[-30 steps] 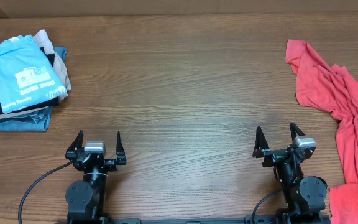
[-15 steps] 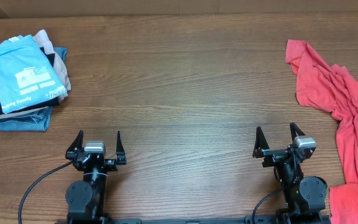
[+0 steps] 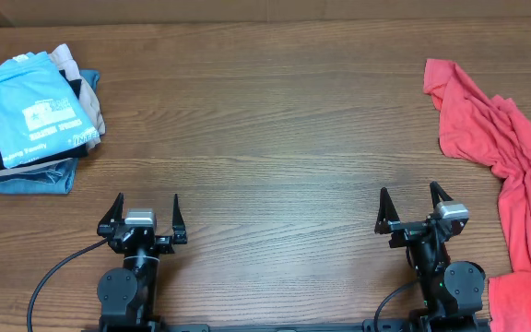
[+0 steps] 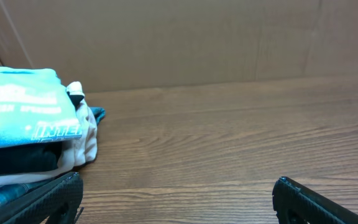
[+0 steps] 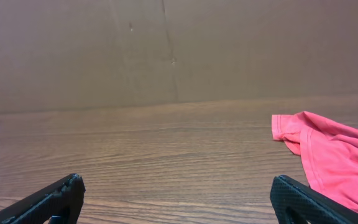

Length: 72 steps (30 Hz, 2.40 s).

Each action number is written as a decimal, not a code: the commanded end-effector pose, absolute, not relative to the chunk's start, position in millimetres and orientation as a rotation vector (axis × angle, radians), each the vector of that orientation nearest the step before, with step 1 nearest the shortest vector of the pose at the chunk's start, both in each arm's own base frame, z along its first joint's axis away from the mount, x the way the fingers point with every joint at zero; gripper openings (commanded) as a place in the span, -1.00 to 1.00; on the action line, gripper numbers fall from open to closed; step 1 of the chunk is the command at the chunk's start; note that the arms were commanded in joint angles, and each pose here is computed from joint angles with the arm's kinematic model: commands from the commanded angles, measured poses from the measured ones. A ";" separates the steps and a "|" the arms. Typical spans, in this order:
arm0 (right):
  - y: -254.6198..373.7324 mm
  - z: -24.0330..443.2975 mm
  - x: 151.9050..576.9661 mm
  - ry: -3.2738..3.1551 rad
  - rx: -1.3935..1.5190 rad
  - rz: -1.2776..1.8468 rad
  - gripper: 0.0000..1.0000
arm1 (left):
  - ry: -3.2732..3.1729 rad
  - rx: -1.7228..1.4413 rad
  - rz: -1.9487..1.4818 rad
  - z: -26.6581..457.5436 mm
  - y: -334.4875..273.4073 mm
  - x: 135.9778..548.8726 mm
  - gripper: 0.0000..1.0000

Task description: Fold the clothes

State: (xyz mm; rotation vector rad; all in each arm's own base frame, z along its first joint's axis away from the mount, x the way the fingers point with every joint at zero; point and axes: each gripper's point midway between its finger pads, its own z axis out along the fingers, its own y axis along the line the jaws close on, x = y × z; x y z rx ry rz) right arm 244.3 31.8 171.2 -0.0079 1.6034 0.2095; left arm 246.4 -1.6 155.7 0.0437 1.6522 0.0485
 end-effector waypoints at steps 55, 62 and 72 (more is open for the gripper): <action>-113.6 97.6 397.8 2.442 0.718 -0.119 0.98 | 2.329 -0.019 -0.083 214.6 -15.8 281.2 1.00; -141.8 24.8 405.7 2.511 0.806 -0.142 0.97 | 2.339 -0.018 -0.086 211.2 -16.4 283.9 1.00; -145.1 -4.7 416.6 2.519 0.780 -0.149 -0.02 | 2.338 -0.018 -0.085 211.3 -16.3 284.5 1.00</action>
